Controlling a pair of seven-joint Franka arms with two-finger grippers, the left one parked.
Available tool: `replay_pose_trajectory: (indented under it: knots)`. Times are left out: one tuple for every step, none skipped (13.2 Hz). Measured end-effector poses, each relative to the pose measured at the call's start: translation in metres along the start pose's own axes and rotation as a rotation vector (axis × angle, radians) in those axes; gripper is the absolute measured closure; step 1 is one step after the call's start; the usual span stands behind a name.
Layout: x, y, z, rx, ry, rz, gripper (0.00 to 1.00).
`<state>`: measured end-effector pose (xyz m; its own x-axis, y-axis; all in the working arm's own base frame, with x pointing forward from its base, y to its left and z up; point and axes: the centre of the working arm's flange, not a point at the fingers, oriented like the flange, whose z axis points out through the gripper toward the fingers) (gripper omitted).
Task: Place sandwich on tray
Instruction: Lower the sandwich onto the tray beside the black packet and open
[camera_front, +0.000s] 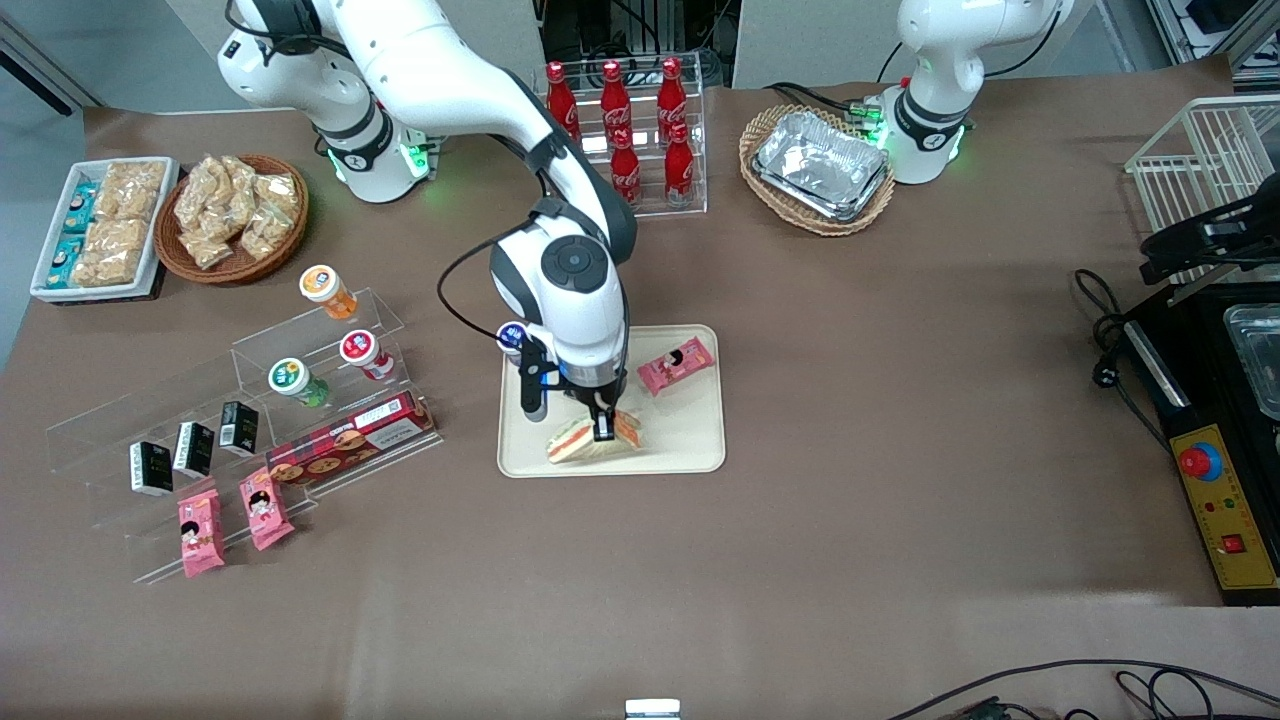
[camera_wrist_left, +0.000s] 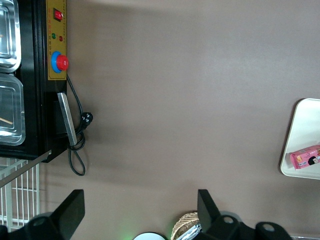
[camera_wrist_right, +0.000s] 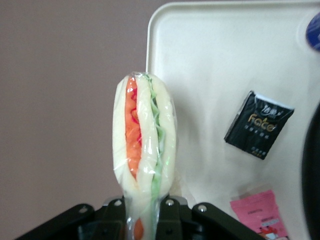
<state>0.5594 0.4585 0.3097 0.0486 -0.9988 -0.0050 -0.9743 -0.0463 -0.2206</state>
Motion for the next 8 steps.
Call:
replay_pose_trajectory:
  knots:
    - [0.000, -0.002, 0.006, 0.000, -0.010, 0.015, 0.80]
    - [0.001, -0.003, 0.011, 0.004, -0.013, 0.022, 0.80]
    - [0.002, -0.003, 0.018, 0.009, -0.015, 0.025, 0.80]
    - [0.002, -0.003, 0.026, 0.012, -0.015, 0.029, 0.80]
    - [0.003, -0.002, 0.034, 0.012, -0.020, 0.038, 0.80]
    - [0.003, -0.002, 0.041, 0.012, -0.031, 0.052, 0.80]
    - [0.005, -0.002, 0.048, 0.006, -0.034, 0.064, 0.80]
    - [0.007, -0.001, 0.053, 0.000, -0.032, 0.069, 0.80]
